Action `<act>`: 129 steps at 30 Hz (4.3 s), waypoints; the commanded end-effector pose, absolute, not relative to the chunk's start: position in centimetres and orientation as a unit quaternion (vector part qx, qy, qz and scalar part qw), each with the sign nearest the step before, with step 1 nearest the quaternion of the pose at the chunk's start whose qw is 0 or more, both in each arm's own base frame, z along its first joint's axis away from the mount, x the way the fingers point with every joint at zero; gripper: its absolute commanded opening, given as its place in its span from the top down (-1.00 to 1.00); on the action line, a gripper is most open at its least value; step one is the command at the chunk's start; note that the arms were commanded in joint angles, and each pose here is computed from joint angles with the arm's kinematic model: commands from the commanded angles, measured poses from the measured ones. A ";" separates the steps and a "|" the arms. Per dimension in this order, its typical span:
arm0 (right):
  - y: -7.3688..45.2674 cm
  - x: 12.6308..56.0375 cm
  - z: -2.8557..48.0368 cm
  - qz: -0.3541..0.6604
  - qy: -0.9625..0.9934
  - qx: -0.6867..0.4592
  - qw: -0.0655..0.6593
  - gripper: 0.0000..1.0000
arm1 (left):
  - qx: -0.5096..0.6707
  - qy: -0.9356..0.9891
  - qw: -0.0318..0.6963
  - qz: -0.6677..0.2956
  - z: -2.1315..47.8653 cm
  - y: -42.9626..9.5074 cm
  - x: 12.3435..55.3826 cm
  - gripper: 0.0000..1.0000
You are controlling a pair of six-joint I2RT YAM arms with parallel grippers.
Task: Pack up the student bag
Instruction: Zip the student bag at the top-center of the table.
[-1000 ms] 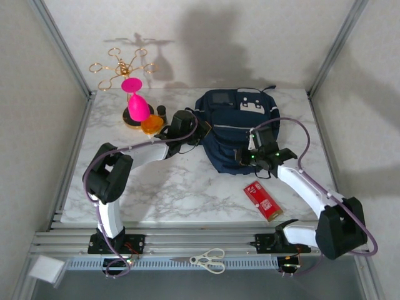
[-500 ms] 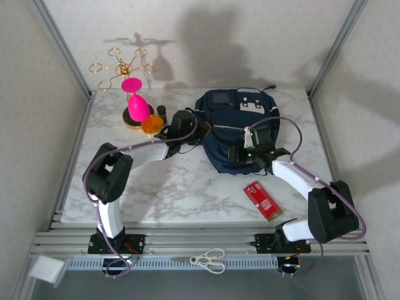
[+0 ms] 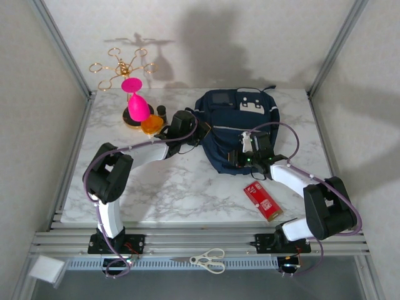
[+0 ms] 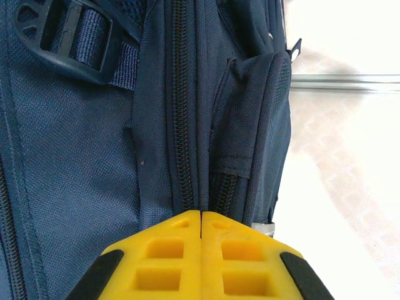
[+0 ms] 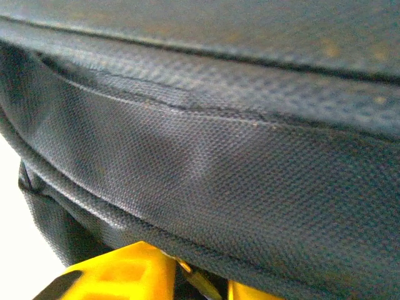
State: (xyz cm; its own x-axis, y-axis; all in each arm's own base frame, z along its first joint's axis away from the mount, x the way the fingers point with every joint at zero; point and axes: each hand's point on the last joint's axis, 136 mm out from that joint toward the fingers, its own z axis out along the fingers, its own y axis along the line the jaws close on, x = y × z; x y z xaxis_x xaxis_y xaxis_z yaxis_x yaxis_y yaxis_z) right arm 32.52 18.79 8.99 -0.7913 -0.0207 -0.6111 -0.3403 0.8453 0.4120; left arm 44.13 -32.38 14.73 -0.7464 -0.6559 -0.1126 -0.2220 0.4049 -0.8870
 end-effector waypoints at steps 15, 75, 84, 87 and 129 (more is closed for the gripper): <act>18.5 31.2 11.9 0.256 0.905 -0.088 0.329 1.00 | -0.264 0.782 0.234 -0.513 17.6 -33.4 44.6 0.56; 9.3 32.3 14.5 0.102 0.943 0.093 0.302 1.00 | -0.331 0.809 0.276 -0.400 15.0 -23.6 42.2 1.00; 12.6 31.6 14.0 0.160 0.942 0.058 0.290 1.00 | -0.354 0.737 0.225 -0.530 18.6 -31.1 37.6 0.16; 12.8 31.5 13.6 0.166 0.942 0.056 0.287 1.00 | -0.360 0.724 0.201 -0.553 18.8 -34.7 36.7 0.06; 2.5 36.7 13.7 0.018 0.935 0.171 0.309 1.00 | -0.438 0.777 0.278 -0.356 10.3 -24.5 35.9 1.00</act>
State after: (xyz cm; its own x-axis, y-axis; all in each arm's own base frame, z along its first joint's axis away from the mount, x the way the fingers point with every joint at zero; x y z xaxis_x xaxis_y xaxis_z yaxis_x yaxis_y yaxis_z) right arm 33.84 12.60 12.69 -0.8732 0.1868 -0.4501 0.0057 0.9275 0.3738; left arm 33.97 -33.56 14.40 -0.6428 -0.7624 0.0745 -0.3768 0.2301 -0.8973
